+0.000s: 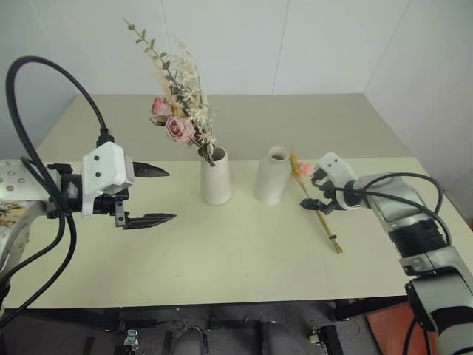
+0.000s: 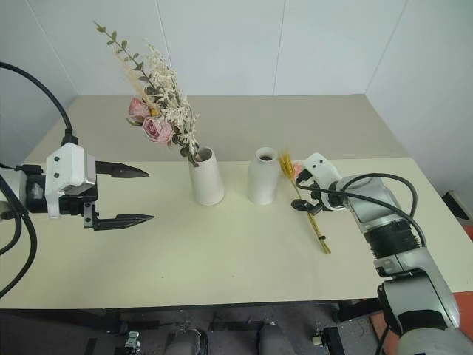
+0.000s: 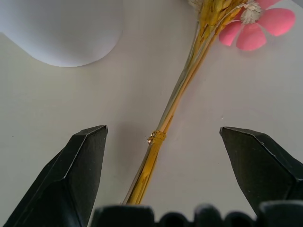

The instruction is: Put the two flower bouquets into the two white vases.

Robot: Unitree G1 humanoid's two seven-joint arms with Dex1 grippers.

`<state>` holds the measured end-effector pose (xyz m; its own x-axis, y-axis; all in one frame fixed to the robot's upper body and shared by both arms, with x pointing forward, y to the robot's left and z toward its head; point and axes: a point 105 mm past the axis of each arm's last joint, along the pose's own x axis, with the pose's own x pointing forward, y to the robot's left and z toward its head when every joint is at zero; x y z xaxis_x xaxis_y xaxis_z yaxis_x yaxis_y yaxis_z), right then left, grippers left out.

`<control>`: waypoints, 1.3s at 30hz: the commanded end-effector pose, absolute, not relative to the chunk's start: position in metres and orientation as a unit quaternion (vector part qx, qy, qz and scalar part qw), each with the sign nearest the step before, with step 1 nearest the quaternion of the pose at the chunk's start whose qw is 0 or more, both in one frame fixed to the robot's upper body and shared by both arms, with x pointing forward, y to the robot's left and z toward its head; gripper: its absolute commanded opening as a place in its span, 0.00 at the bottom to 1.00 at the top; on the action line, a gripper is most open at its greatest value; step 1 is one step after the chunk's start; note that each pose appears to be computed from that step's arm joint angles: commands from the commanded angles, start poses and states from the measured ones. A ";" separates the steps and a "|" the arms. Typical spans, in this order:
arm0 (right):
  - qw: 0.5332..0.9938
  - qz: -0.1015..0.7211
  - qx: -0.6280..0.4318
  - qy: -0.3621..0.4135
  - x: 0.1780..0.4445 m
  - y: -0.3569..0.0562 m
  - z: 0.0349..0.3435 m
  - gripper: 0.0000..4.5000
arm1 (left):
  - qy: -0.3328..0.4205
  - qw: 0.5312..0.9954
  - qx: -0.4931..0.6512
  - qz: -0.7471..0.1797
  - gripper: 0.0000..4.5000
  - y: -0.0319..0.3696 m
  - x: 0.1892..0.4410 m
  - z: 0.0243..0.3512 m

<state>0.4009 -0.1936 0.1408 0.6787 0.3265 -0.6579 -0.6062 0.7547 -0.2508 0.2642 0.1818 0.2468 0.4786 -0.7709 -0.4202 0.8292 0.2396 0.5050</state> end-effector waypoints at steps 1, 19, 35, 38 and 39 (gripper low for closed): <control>0.890 0.262 -0.217 0.304 0.408 -0.196 0.149 0.78 | 0.031 0.786 0.358 -0.503 1.00 0.179 0.261 0.254; 0.970 0.068 -0.216 0.094 0.455 -0.222 0.220 0.01 | 0.014 0.792 0.346 -0.503 1.00 0.175 0.258 0.261; 0.895 0.216 0.147 -0.362 0.352 -0.138 0.377 0.01 | 0.016 0.788 0.359 -0.500 1.00 0.180 0.263 0.266; 0.901 0.229 0.142 -0.341 0.357 -0.123 0.360 0.01 | 0.016 0.788 0.357 -0.501 1.00 0.180 0.263 0.264; 0.903 0.229 0.141 -0.336 0.359 -0.121 0.355 0.01 | 0.016 0.788 0.357 -0.501 1.00 0.180 0.263 0.264</control>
<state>0.3658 -0.1227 0.3488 0.6961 0.3175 0.6439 -0.5078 0.8518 0.1289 0.2646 0.1810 0.2551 0.4869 -0.7775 -0.3980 0.8230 0.2557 0.5072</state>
